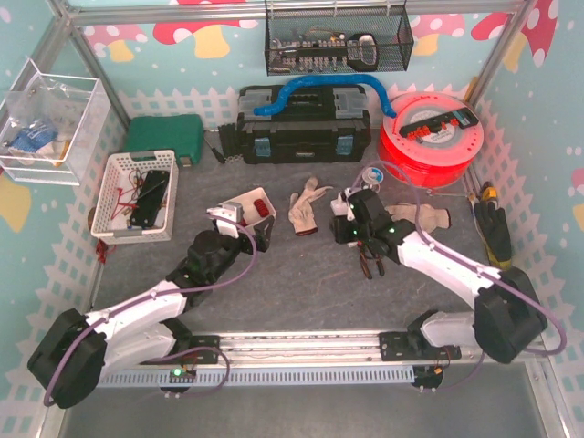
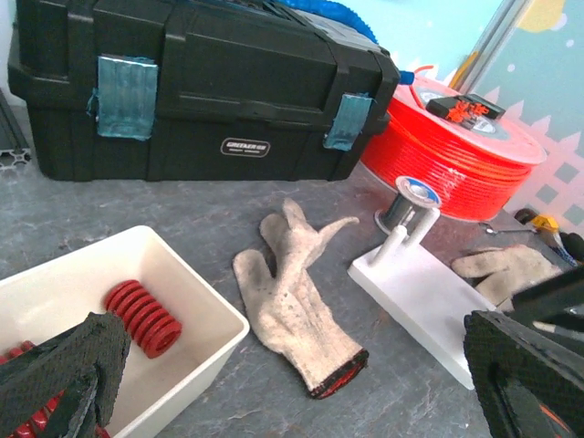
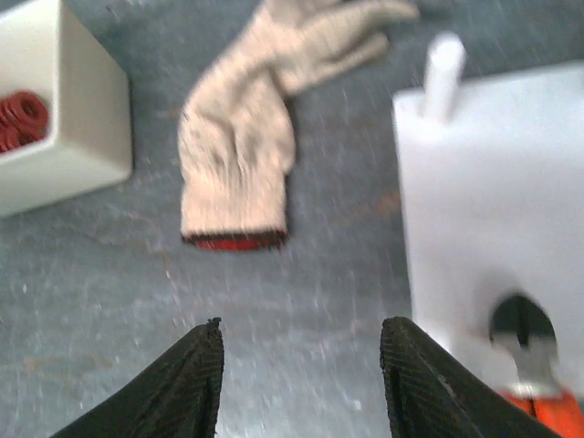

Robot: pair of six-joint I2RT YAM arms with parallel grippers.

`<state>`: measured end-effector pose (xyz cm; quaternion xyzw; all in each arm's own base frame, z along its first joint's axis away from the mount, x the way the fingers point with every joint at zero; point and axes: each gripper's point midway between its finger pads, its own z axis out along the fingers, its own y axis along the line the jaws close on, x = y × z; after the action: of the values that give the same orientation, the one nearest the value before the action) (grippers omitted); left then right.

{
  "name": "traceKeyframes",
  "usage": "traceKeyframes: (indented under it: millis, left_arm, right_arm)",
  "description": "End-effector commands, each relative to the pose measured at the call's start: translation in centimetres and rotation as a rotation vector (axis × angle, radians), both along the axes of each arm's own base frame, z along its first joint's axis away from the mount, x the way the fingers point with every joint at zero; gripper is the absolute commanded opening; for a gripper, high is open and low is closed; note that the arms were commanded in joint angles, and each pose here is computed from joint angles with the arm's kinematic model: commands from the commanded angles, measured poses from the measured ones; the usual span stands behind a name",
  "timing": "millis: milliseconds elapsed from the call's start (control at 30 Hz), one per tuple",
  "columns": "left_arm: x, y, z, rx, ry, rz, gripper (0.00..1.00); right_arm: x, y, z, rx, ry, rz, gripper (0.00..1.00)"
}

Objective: Install the large spring

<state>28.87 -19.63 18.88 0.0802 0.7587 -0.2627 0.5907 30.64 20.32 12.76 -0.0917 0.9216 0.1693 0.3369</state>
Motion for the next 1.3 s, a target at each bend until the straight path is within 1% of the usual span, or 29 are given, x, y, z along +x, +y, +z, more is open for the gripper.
traceKeyframes:
  millis: [0,67,133,267,367,467,633,767,900,1133,1267]
  left_arm:
    - [-0.4,-0.8,1.2,-0.033,-0.027,-0.038,0.99]
    - [-0.3,-0.9,1.2,-0.031,-0.024,-0.04,0.99]
    - [-0.3,-0.9,1.2,-0.03,-0.022,-0.042,0.99]
    - [-0.4,-1.0,1.1,-0.026,-0.022,-0.043,0.99]
    - [-0.4,-0.8,1.1,-0.023,-0.024,-0.038,0.99]
    - [-0.4,-0.8,1.2,-0.024,-0.026,-0.034,0.99]
    - [-0.3,-0.8,1.1,-0.021,-0.025,-0.034,0.99]
    - [-0.4,-0.9,1.1,-0.021,-0.025,-0.037,0.99]
    - [-0.4,-0.8,1.1,-0.023,-0.027,-0.036,0.99]
    - [-0.4,-0.9,1.0,-0.021,-0.022,-0.037,0.99]
    - [-0.4,-0.9,1.0,-0.021,-0.022,-0.038,0.99]
  right_arm:
    - [-4.2,-3.3,-3.1,-0.047,0.182,-0.112,0.49]
    - [-6.0,-4.9,-4.8,-0.083,0.257,-0.163,0.47]
    - [-7.6,-5.8,-6.2,-0.092,0.301,-0.184,0.44]
    - [-9.0,-7.4,-8.3,-0.126,0.337,-0.235,0.37]
    - [-9.4,-7.8,-9.1,-0.146,0.354,-0.248,0.36]
    - [-9.2,-8.5,-9.6,-0.184,0.347,-0.264,0.35]
    - [-8.5,-8.1,-8.8,-0.168,0.313,-0.256,0.34]
    - [-7.9,-8.8,-8.4,-0.199,0.273,-0.284,0.34]
    - [-7.3,-8.6,-8.8,-0.207,0.259,-0.271,0.34]
    - [-7.0,-7.8,-10.0,-0.21,0.278,-0.24,0.32]
    - [-6.8,-8.0,-10.6,-0.236,0.286,-0.243,0.3]
